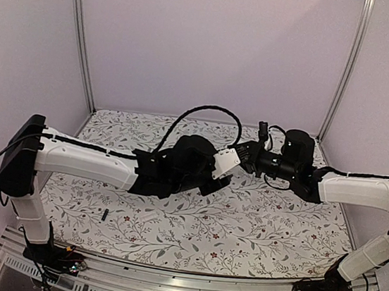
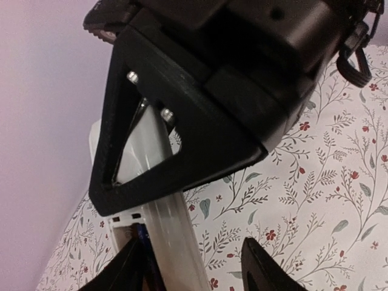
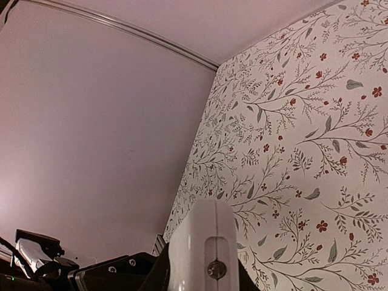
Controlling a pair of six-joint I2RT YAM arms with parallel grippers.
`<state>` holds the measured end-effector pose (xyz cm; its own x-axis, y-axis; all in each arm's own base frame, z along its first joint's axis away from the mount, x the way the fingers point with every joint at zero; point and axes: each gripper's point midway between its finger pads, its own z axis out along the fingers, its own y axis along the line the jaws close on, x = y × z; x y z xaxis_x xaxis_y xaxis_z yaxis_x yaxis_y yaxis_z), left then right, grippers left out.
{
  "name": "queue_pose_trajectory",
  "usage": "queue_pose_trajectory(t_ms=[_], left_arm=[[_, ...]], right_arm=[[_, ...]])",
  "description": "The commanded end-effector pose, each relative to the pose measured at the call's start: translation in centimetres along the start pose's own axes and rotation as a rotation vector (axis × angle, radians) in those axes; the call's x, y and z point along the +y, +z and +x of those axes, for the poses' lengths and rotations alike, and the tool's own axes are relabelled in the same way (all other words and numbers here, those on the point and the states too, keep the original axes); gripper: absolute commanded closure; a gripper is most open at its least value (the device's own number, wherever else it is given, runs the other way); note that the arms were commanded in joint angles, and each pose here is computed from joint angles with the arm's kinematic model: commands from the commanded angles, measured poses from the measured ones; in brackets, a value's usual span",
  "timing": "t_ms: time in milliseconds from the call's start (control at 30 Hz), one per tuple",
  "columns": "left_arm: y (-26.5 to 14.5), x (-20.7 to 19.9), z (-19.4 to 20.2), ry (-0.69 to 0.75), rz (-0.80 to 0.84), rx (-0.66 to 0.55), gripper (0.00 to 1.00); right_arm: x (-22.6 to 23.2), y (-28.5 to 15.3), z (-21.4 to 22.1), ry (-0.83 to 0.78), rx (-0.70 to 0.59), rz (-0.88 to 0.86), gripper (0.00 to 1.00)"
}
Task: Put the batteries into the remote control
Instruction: Press the battery in the battery compartment.
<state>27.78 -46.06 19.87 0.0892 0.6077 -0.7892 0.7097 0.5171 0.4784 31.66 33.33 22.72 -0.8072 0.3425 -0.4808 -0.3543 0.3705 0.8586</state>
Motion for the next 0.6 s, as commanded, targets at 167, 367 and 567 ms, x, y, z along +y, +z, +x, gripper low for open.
queue_pose_trajectory(t_ms=[167, 367, 567], left_arm=[[-3.2, 2.1, -2.6, -0.030, -0.019, -0.059, 0.34], [-5.7, 3.5, -4.5, -0.115, -0.011, -0.124, 0.30], [-8.3, 5.9, 1.7, -0.341, 0.002, 0.102, 0.33]], right_arm=[[-1.1, -0.4, 0.2, -0.074, 0.003, -0.034, 1.00], [-2.2, -0.6, 0.8, -0.120, 0.024, -0.034, 1.00], [-2.1, -1.1, 0.8, -0.160, 0.049, -0.075, 1.00]])
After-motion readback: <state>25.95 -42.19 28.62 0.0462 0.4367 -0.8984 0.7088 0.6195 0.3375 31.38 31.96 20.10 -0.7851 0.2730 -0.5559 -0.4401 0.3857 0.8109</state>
